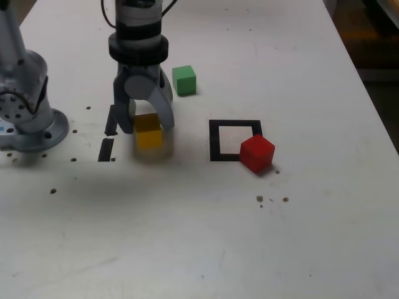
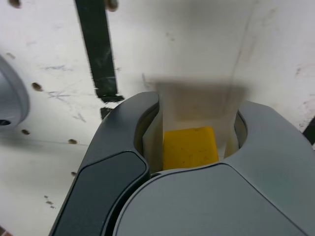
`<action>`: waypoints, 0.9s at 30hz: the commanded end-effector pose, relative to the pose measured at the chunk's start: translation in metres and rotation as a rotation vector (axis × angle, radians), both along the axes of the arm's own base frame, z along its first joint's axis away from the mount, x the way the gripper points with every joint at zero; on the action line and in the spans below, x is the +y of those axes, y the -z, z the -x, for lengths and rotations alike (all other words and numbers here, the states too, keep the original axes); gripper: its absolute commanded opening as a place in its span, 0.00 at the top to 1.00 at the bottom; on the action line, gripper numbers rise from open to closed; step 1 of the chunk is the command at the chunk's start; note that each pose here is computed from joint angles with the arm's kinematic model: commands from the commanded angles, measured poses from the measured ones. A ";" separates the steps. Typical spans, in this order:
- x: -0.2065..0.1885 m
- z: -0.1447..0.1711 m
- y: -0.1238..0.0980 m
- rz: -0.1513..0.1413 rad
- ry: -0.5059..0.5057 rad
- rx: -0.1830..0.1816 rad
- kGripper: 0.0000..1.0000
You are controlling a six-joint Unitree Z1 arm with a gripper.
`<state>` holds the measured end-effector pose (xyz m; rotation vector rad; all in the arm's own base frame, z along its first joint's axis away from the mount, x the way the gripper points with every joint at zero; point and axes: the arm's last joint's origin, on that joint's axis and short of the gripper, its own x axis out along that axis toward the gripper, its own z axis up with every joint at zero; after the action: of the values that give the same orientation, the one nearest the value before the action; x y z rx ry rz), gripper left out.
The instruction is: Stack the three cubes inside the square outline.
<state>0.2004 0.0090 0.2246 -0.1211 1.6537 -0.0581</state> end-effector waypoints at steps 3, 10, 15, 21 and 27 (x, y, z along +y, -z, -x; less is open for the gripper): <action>0.000 -0.003 0.005 0.002 0.008 0.005 0.61; 0.001 -0.004 0.012 0.004 0.016 0.027 0.33; 0.001 -0.001 0.014 0.002 0.017 0.035 0.23; 0.002 0.003 0.010 -0.026 0.015 0.019 0.12; 0.005 0.006 -0.007 -0.115 0.007 -0.038 0.10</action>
<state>0.1947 0.0138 0.2269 -0.0307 1.6323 0.0198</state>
